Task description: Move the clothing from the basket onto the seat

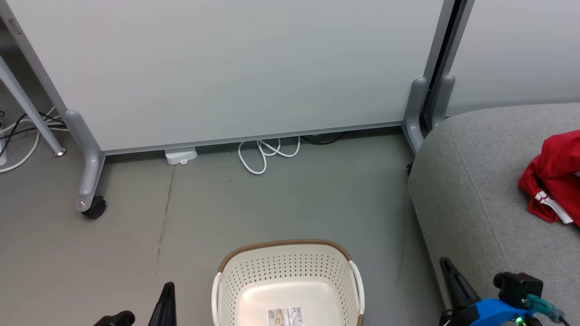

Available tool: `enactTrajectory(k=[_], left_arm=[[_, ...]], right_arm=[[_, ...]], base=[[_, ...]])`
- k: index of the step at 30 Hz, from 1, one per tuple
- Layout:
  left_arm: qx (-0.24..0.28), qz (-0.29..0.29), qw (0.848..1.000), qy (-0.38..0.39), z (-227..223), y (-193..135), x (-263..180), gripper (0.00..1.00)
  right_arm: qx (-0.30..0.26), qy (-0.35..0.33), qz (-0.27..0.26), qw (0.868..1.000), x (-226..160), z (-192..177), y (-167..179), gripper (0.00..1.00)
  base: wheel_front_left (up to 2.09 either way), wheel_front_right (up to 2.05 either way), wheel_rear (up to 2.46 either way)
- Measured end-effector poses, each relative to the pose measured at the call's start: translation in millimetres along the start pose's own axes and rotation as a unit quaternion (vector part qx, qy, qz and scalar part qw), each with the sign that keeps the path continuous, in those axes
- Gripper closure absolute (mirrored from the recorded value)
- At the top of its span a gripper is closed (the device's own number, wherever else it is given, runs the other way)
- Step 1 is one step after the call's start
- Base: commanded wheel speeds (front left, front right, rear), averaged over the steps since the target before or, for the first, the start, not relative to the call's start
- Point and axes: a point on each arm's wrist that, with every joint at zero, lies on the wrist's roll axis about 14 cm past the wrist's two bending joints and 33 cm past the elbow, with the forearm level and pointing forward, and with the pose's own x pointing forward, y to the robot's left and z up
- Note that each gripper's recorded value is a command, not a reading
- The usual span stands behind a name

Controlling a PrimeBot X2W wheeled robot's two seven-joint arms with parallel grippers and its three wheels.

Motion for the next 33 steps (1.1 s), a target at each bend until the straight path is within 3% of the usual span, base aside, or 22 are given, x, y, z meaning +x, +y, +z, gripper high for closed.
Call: enactTrajectory(k=[17,33], left_arm=[[-0.132,0.013,0.991,-0.019,20.7,2.9,11.9,1.00],[-0.240,0.008,0.970,-0.037,41.0,1.4,23.1,1.00]], right_arm=[[0.143,-0.020,-0.018,0.989,0.0,12.4,-10.3,1.00],[0.260,-0.043,-0.020,0.964,2.1,27.9,-16.4,1.00]], base=[[0.00,0.00,0.00],[0.00,0.00,0.00]])
